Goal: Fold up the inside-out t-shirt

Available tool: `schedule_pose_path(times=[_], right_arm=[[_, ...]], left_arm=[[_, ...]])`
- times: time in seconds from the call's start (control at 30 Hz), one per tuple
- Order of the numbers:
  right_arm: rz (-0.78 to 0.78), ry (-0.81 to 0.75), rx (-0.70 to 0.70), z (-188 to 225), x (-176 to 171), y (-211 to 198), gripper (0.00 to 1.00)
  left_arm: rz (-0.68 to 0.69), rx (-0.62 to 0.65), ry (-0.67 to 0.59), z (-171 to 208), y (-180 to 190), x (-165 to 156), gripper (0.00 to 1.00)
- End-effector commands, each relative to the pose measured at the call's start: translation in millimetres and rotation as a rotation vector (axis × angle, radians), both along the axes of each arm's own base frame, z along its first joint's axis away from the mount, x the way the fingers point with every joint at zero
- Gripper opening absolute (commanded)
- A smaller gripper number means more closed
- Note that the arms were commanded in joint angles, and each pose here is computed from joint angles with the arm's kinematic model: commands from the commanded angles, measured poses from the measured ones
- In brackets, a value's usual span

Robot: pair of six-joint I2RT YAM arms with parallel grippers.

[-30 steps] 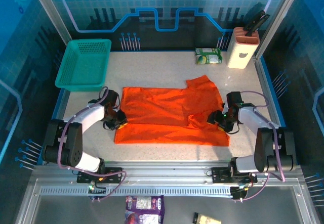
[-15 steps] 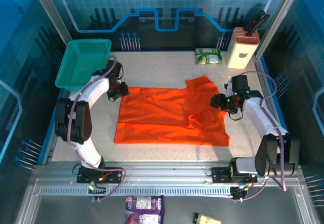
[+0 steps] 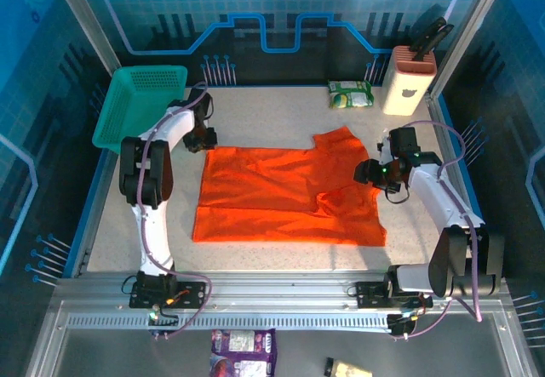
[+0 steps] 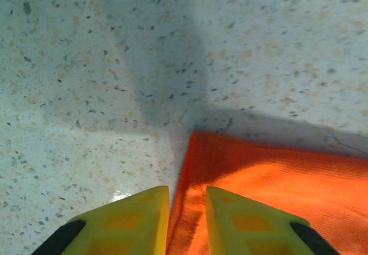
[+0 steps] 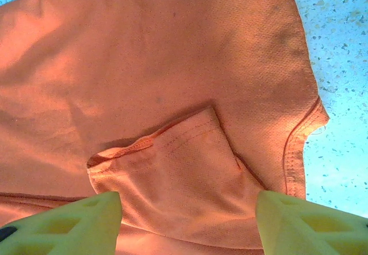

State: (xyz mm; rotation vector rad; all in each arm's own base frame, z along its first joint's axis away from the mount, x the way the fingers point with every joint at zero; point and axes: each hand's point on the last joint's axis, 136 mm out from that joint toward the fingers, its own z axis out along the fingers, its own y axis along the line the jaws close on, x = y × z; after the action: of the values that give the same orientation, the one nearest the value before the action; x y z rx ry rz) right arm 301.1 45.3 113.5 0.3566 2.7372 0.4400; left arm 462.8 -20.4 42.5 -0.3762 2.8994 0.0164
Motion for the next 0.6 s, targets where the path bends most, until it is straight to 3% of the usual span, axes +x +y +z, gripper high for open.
schedule_pose_path(times=[0.0,0.23,0.57], right_arm=[[-0.007,-0.008,-0.005,9,-1,-2,0.64],[-0.001,-0.011,-0.004,13,-1,0,0.64],[0.003,-0.019,-0.002,15,-2,1,0.64]], left_arm=[[-0.021,-0.004,0.041,-4,3,-2,0.26],[-0.033,-0.055,0.040,-13,-5,2,0.26],[-0.028,-0.059,-0.033,18,-3,6,0.23]])
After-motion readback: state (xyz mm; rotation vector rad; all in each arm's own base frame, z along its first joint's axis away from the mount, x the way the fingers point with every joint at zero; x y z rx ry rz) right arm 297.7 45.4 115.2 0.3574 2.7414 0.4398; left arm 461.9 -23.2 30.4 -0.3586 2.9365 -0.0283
